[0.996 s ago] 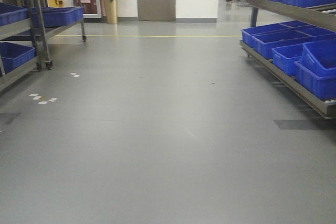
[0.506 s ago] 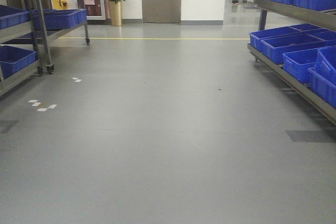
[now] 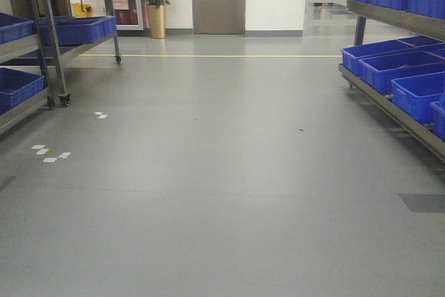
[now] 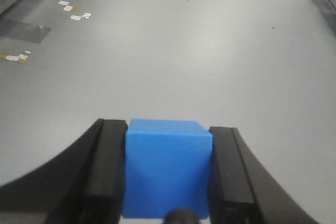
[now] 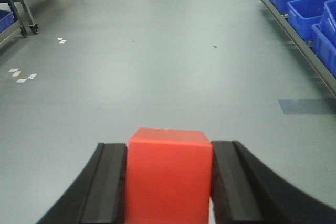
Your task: Sort and place red and blue blocks on shelf
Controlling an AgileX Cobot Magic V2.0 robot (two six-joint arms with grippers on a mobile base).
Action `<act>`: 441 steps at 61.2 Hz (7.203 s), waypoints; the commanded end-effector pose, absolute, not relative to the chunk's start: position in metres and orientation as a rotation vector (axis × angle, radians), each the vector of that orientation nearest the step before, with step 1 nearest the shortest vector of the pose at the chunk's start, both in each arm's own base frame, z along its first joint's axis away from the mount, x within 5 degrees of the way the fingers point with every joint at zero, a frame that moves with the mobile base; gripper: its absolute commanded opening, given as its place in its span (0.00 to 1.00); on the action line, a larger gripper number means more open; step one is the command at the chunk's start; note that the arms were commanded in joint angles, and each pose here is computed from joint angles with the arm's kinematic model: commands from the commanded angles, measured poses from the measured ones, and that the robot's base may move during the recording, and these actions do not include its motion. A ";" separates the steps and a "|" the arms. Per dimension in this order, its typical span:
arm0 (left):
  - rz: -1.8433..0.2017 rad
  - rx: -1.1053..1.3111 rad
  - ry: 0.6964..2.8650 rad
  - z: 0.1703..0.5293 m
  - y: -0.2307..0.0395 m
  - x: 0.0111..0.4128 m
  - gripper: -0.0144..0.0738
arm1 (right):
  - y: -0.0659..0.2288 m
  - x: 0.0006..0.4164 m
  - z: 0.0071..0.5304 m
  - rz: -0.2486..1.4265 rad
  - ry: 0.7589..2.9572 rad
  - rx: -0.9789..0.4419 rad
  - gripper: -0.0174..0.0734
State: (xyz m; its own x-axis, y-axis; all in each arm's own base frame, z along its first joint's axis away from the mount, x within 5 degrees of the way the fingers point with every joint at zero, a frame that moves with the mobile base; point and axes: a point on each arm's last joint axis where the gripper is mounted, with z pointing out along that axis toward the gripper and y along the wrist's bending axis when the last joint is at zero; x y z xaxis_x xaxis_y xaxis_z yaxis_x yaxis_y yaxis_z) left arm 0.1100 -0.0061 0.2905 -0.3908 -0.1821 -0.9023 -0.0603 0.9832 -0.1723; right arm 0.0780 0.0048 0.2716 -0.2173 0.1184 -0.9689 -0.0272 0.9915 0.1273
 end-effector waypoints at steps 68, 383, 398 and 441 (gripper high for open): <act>-0.158 -0.148 1.882 0.306 -0.008 0.112 0.30 | 0.003 0.079 0.289 0.117 1.678 0.068 0.25; -0.161 -0.145 1.875 0.306 -0.008 0.112 0.30 | 0.003 0.079 0.289 0.117 1.678 0.068 0.25; -0.161 -0.145 1.875 0.306 -0.008 0.112 0.30 | 0.003 0.079 0.292 0.115 1.644 0.070 0.25; -0.159 -0.034 1.721 0.321 -0.013 0.116 0.30 | 0.002 0.080 0.298 0.111 1.596 0.072 0.25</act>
